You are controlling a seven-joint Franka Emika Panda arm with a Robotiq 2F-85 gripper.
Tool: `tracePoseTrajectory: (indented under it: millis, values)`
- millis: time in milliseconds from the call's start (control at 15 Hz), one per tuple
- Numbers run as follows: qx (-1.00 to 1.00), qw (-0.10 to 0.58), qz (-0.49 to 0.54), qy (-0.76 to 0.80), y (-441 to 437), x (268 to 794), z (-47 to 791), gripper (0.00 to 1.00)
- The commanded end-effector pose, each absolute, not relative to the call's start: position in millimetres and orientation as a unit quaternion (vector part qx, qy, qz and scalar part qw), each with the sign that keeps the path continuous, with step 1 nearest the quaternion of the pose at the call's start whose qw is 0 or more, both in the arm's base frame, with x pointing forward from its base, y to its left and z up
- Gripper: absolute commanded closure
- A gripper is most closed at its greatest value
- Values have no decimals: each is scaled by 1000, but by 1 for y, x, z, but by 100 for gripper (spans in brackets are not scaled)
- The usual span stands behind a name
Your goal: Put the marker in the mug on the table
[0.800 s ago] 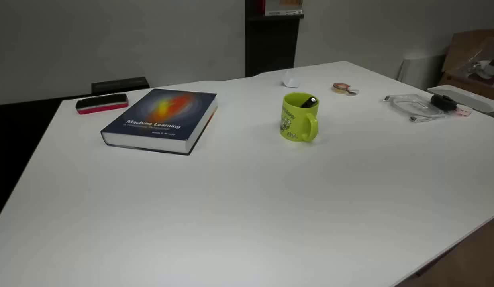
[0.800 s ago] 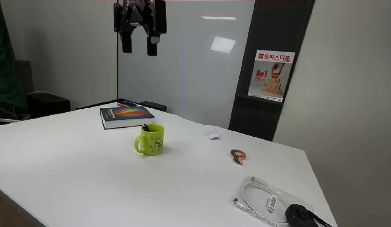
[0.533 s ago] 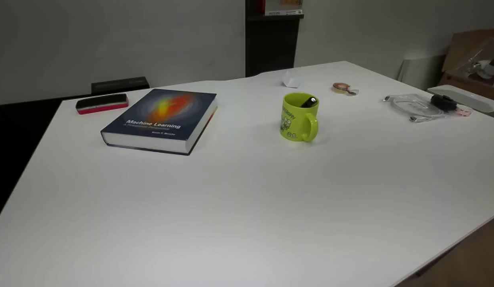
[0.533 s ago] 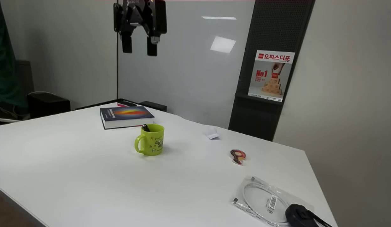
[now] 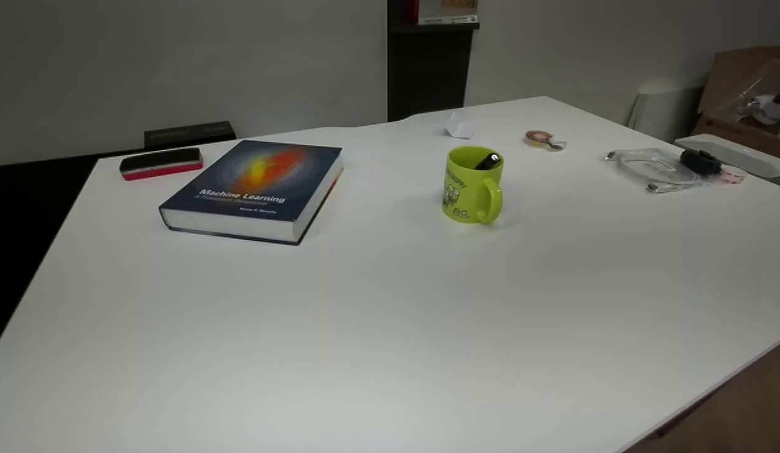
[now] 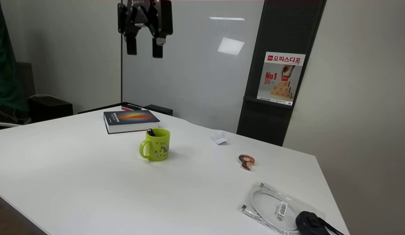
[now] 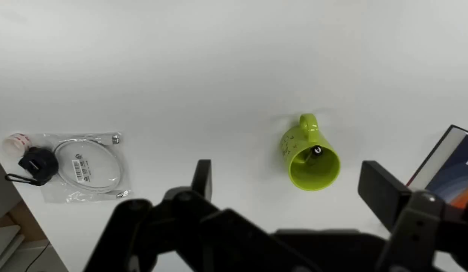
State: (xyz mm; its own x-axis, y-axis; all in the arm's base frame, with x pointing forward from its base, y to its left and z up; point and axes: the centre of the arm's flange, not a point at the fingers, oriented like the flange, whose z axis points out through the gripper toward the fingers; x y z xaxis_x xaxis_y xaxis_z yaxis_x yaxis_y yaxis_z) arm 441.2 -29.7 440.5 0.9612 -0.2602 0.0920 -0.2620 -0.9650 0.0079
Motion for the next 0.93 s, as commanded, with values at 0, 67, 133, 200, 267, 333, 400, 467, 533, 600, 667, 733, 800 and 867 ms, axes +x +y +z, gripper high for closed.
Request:
tracePoseTrajectory:
  millis: [0, 67, 133, 200, 267, 333, 400, 467, 533, 600, 667, 733, 800, 867]
  values:
    - [988, 20, 42, -145, -31, 447, 434, 0]
    - [988, 24, 41, -145, -32, 450, 429, 0]
    - [988, 35, 44, -143, -32, 456, 420, 0]
    - [988, 49, 48, -139, -32, 462, 410, 0]
    - [988, 59, 48, -131, -31, 469, 396, 0]
    - [989, 66, 47, -123, -29, 475, 384, 0]
    - [990, 71, 44, -111, -24, 482, 368, 0]
    - [992, 71, 37, -97, -18, 488, 353, 0]
    - [994, 66, 30, -82, -10, 495, 337, 0]
    - [995, 61, 25, -69, -2, 500, 323, 0]
    - [997, 53, 22, -56, 8, 506, 309, 0]
    - [998, 46, 19, -45, 18, 513, 298, 0]
    - [998, 40, 16, -36, 27, 519, 287, 0]
    - [999, 36, 18, -27, 36, 526, 277, 0]
